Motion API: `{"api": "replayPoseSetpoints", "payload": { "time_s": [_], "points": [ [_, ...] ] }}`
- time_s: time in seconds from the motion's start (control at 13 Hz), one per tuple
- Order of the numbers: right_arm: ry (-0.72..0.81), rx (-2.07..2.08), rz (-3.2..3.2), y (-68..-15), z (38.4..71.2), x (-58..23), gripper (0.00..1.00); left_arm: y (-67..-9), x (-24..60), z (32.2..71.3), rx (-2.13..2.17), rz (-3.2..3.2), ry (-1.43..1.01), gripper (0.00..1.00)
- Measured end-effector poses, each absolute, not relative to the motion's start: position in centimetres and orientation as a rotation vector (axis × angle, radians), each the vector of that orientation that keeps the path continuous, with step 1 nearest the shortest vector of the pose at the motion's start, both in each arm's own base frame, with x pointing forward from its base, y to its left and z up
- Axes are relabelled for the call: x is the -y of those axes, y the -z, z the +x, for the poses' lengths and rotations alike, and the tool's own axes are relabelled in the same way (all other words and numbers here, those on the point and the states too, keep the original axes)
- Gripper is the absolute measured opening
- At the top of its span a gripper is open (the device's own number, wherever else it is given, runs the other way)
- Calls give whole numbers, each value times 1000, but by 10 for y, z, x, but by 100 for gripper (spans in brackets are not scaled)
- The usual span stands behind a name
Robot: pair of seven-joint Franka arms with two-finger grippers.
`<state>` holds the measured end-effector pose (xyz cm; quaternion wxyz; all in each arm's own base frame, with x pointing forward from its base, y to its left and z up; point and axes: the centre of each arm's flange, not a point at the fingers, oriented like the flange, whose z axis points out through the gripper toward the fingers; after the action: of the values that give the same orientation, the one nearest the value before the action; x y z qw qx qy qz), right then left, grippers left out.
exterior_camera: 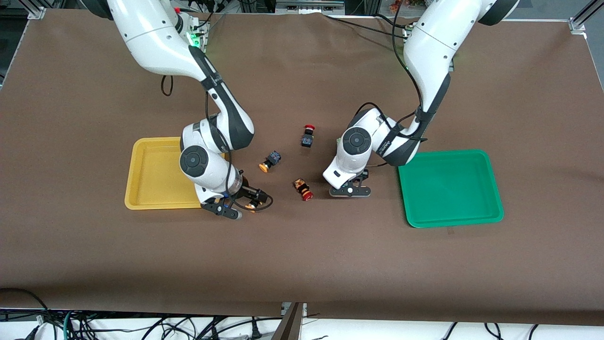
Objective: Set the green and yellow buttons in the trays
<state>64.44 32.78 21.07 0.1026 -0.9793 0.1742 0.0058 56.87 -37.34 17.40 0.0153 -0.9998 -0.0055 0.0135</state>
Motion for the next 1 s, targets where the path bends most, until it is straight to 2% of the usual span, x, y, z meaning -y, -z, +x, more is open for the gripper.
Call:
{"api": "replayPoseSetpoints", "payload": {
  "time_s": [0.31, 0.38, 0.62, 0.69, 0.92, 1.0],
  "points": [
    [1, -549, -2878, -182, 641, -333, 98, -217, 352, 584, -35, -3065, -69, 41],
    [0, -547, -2878, -181, 641, -334, 88, -235, 332, 595, -77, -3056, -73, 41],
    [6, -546, -2875, -183, 642, -335, 49, -258, 242, 631, -321, -3022, -153, 41],
    [4, -545, -2875, -184, 642, -335, 43, -255, 208, 641, -413, -3013, -189, 41],
    [-67, -537, -2899, -194, 642, -332, 43, -229, 126, 650, -540, -3006, -296, 41],
    [-96, -515, -2911, -206, 645, -327, 43, -219, 115, 649, -547, -3008, -325, 48]
  ]
}}
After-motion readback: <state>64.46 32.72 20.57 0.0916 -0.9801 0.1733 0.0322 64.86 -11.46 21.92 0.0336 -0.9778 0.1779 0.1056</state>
